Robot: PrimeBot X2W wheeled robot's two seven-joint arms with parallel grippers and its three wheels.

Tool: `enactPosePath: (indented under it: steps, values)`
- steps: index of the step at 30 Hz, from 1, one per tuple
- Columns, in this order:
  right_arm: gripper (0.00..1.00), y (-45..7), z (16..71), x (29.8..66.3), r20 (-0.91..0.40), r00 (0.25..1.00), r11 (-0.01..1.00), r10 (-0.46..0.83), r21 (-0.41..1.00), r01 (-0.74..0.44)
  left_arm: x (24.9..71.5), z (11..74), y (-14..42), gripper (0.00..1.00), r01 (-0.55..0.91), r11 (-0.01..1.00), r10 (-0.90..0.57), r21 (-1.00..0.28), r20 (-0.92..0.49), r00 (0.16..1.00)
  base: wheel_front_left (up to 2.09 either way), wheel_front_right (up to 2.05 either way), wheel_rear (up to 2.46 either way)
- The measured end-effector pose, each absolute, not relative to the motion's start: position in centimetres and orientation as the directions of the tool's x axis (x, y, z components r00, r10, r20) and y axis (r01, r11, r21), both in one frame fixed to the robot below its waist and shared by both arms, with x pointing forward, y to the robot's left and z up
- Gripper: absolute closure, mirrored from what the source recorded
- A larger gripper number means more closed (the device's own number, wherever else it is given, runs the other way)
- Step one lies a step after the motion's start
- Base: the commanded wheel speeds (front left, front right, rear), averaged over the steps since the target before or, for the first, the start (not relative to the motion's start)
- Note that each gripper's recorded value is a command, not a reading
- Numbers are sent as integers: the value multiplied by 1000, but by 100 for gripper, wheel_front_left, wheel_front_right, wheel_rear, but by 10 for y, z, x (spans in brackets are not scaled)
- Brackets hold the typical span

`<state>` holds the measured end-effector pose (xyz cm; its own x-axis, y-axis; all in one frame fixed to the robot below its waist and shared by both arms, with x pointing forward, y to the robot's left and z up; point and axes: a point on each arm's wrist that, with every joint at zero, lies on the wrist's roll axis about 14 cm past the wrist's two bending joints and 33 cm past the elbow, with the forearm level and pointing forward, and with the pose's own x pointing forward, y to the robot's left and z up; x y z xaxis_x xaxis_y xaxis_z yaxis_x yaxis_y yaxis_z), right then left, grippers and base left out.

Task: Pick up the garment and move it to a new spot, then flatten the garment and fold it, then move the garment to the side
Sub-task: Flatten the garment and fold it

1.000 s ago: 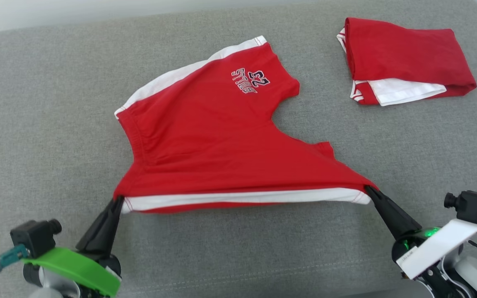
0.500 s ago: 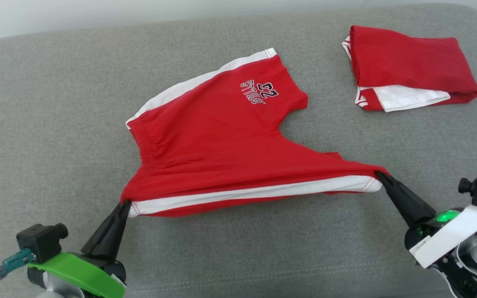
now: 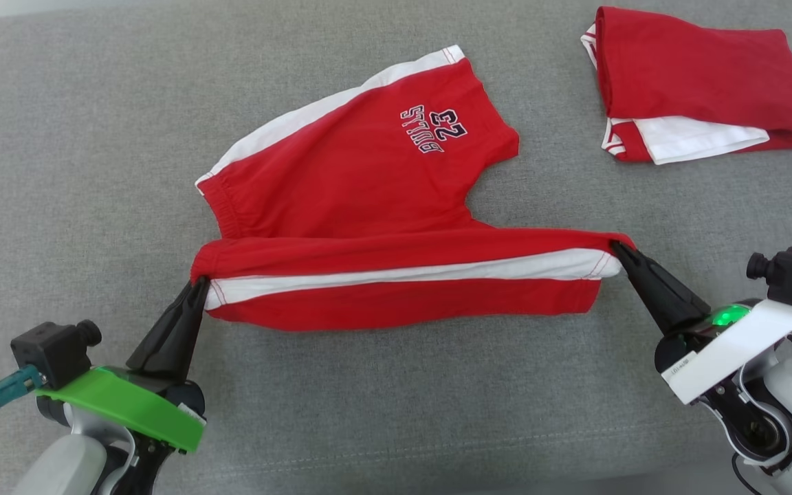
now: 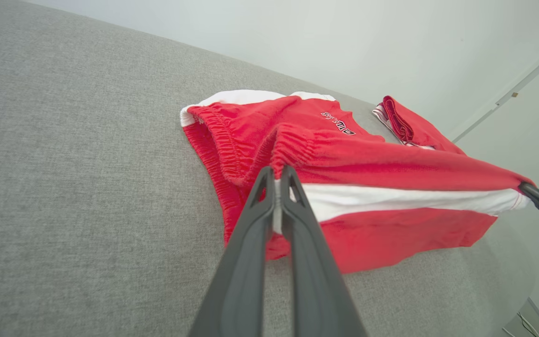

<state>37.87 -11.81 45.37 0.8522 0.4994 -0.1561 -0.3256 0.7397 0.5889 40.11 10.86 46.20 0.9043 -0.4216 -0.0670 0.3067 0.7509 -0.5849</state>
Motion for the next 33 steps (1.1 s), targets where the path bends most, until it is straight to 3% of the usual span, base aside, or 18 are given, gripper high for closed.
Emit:
enactPosePath:
  steps: [7,17,33]
  values:
    - [100,-122,458,402,-131,868,763,478,552,-337,418,466,108,100,314,748,-415,-585,-43,909,0,0,0]
    - [100,-114,484,466,-26,879,769,476,496,-402,461,472,113,100,315,759,-385,-569,-2,923,0,0,0]
    - [100,-99,476,568,-43,869,800,493,414,-434,514,458,115,100,274,778,-329,-565,5,944,0,0,0]
